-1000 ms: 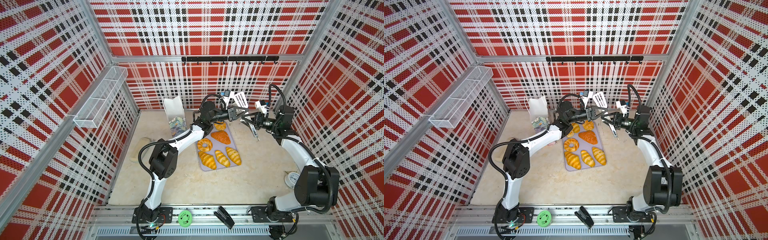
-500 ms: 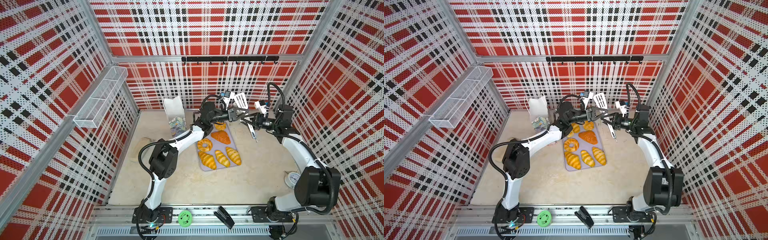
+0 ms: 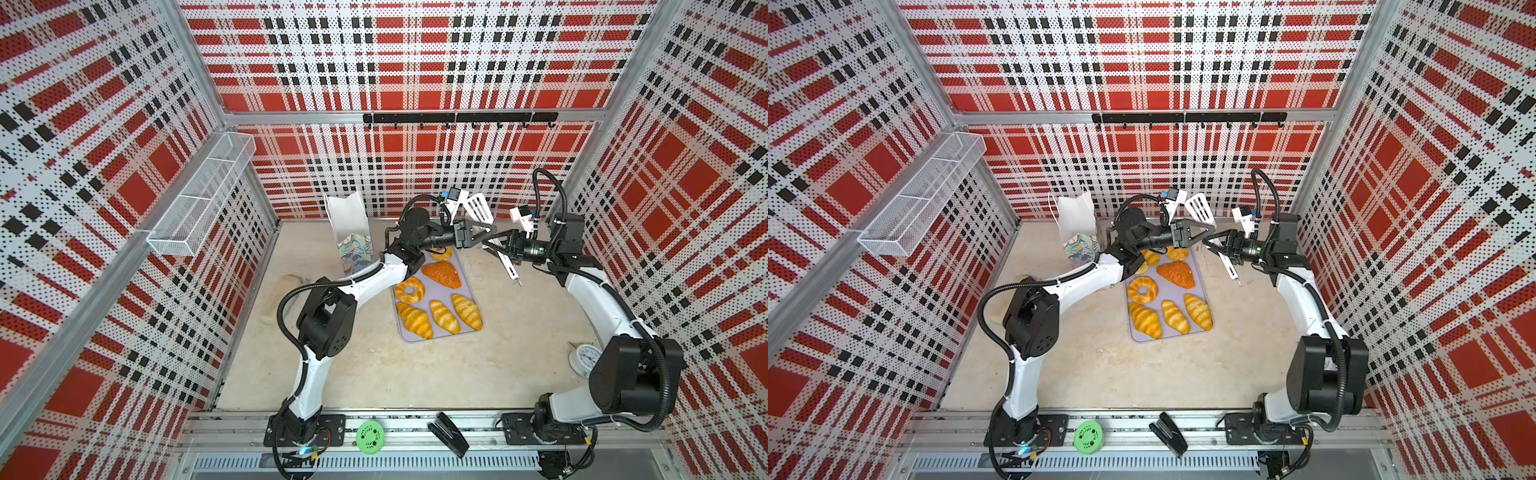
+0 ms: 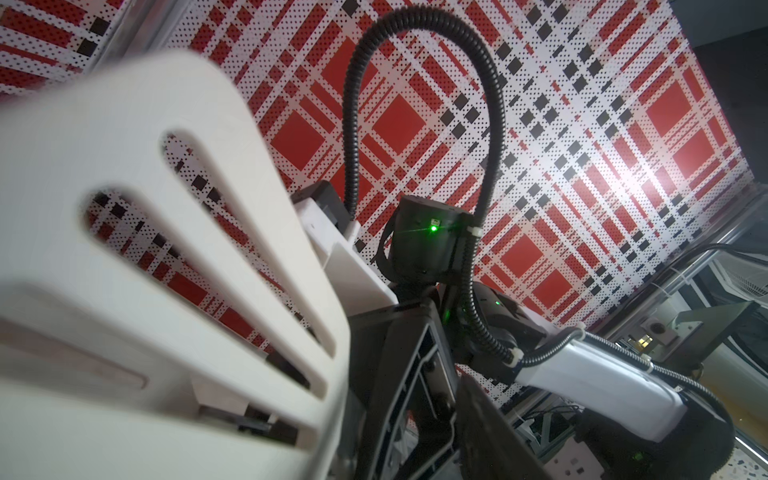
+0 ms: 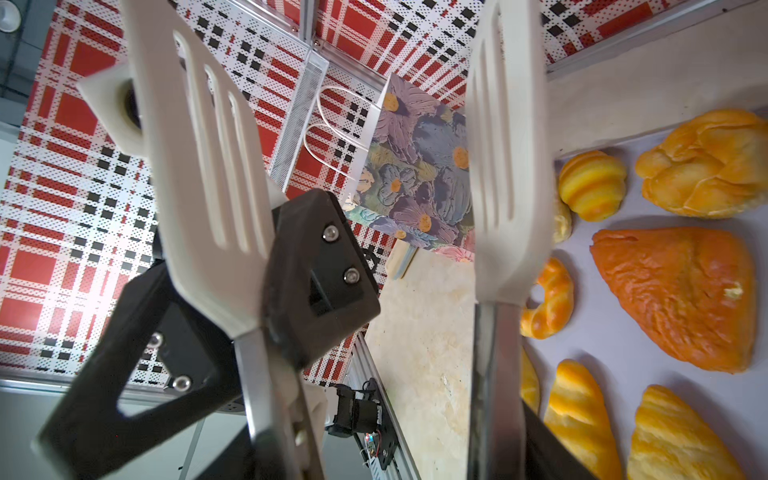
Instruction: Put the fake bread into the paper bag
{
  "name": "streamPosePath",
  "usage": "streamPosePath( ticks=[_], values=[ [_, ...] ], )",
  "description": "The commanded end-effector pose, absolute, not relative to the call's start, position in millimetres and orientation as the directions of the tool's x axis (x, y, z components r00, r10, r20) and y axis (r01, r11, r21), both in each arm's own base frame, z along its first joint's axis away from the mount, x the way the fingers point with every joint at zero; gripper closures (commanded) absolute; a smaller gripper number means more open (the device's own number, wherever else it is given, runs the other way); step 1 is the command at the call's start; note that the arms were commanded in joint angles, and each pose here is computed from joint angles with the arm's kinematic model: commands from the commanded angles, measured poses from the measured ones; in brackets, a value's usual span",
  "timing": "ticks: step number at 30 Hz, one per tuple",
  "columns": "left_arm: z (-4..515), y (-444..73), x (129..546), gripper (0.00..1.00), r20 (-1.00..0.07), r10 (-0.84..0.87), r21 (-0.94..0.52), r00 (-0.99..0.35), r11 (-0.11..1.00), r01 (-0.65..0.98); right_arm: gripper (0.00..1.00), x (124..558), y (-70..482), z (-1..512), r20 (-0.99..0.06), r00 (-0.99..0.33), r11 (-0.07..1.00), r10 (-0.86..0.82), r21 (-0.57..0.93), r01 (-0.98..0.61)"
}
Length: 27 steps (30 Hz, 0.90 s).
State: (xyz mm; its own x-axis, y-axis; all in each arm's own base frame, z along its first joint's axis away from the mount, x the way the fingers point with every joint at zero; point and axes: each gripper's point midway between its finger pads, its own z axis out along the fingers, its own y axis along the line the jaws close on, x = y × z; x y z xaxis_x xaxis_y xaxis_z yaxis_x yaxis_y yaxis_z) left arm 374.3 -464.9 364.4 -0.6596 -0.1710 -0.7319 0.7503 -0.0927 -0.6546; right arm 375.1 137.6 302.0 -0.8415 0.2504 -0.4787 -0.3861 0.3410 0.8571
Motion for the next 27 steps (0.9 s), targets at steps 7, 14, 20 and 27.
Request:
streamPosePath(
  ticks=[7, 14, 20, 27],
  values=[
    [378.7, -415.4, 387.2, 0.30, -0.740, -0.242, -0.642, -0.628, -0.027, 0.766, 0.33, 365.1, 123.5, 305.3, -0.593, -0.784, 0.530, 0.184, 0.731, -0.429],
    [358.3, -404.8, 398.6, 0.23, -0.739, -0.200, -0.666, -0.643, 0.075, 0.742, 0.31, 363.8, 102.1, 277.8, -0.568, -0.811, 0.701, 0.144, 0.637, -0.322],
    [339.6, -399.6, 404.1, 0.19, -0.741, -0.156, -0.671, -0.653, 0.166, 0.723, 0.32, 359.3, 82.9, 258.2, -0.548, -0.828, 0.822, 0.118, 0.522, -0.228],
    [325.5, -390.8, 404.4, 0.10, -0.754, -0.111, -0.652, -0.648, 0.253, 0.715, 0.32, 349.0, 82.7, 235.1, -0.506, -0.861, 0.902, 0.045, 0.391, -0.183]
  ],
)
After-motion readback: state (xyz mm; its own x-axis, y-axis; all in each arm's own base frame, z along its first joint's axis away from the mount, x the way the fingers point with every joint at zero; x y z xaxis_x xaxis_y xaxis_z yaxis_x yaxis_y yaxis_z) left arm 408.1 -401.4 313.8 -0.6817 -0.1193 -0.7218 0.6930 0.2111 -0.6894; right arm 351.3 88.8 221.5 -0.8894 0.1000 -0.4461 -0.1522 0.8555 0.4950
